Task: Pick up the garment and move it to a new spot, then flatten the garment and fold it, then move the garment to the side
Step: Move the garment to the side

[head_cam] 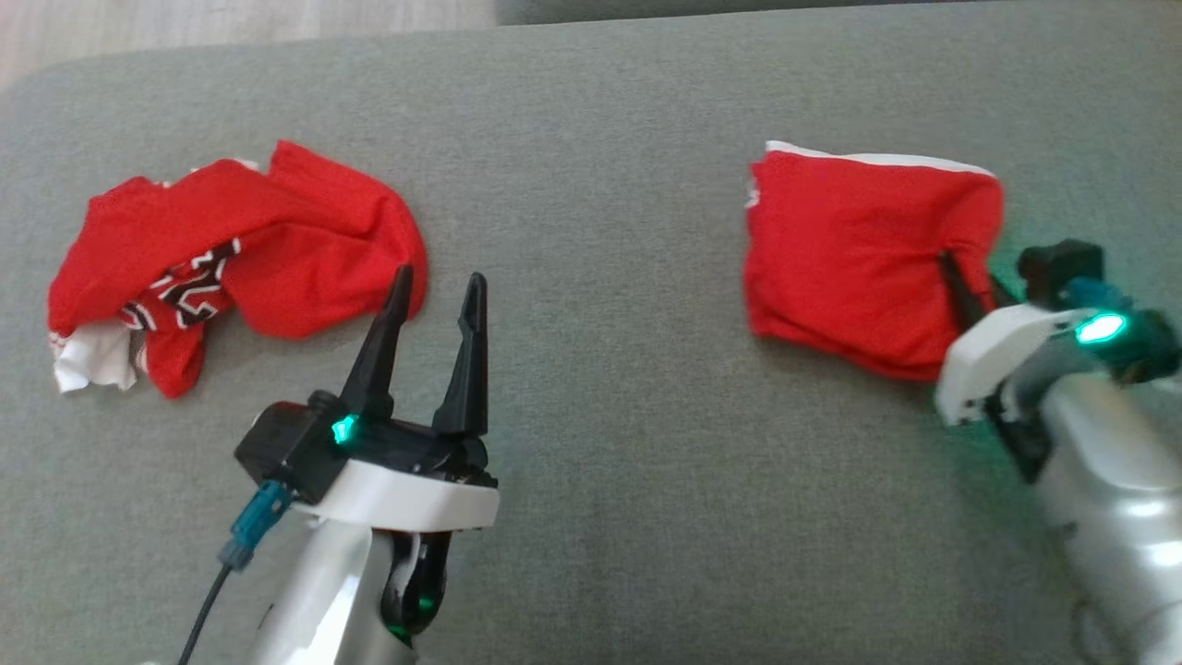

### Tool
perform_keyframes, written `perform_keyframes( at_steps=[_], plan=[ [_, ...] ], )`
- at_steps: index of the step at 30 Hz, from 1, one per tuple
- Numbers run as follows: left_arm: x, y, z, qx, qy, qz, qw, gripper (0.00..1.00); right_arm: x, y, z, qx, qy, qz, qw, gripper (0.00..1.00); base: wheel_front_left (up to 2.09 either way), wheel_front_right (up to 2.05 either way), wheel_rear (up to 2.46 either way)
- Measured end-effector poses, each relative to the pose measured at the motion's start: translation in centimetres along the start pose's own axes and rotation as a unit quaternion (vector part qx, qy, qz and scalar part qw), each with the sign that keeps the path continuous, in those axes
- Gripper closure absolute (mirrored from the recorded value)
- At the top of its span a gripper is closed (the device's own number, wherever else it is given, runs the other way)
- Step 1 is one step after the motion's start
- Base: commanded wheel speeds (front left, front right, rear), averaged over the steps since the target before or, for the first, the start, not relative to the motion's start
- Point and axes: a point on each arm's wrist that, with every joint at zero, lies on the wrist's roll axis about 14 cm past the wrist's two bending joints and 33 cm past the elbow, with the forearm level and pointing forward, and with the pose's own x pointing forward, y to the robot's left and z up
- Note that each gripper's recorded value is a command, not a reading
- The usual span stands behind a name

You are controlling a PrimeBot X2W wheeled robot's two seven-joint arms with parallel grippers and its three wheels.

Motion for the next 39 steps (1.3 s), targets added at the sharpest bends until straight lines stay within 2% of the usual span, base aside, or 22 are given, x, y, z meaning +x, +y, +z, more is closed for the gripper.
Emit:
perform_keyframes(
  at_steps=[6,14,21,30,39],
  plan=[
    [0.5,-0.3,-0.7,-0.005,0.006,-0.007,1.0,0.0,-1.1,-5.6,-0.9,-0.079,0.053,-0.02,0.995,1.0,0.0,0.0,0.0],
    [2.0,0.5,-0.6,-0.007,0.001,-0.006,1.0,0.0,-2.4,-11.9,-2.9,-0.15,0.145,-0.041,0.977,1.0,0.0,0.0,0.0],
    [2.1,2.1,-1.6,-0.005,0.013,0.013,1.0,0.0,-1.1,-16.4,-0.7,-0.216,0.157,-0.069,0.961,1.0,0.0,0.0,0.0],
    [2.3,3.4,-1.5,0.001,0.012,0.027,1.0,0.0,0.0,-17.9,-1.1,-0.251,0.172,-0.081,0.949,1.0,0.0,0.0,0.0],
    [2.3,3.6,-1.5,0.002,0.012,0.03,0.999,0.0,0.1,-19.1,-0.2,-0.257,0.166,-0.102,0.946,1.0,0.0,0.0,0.0]
  ],
)
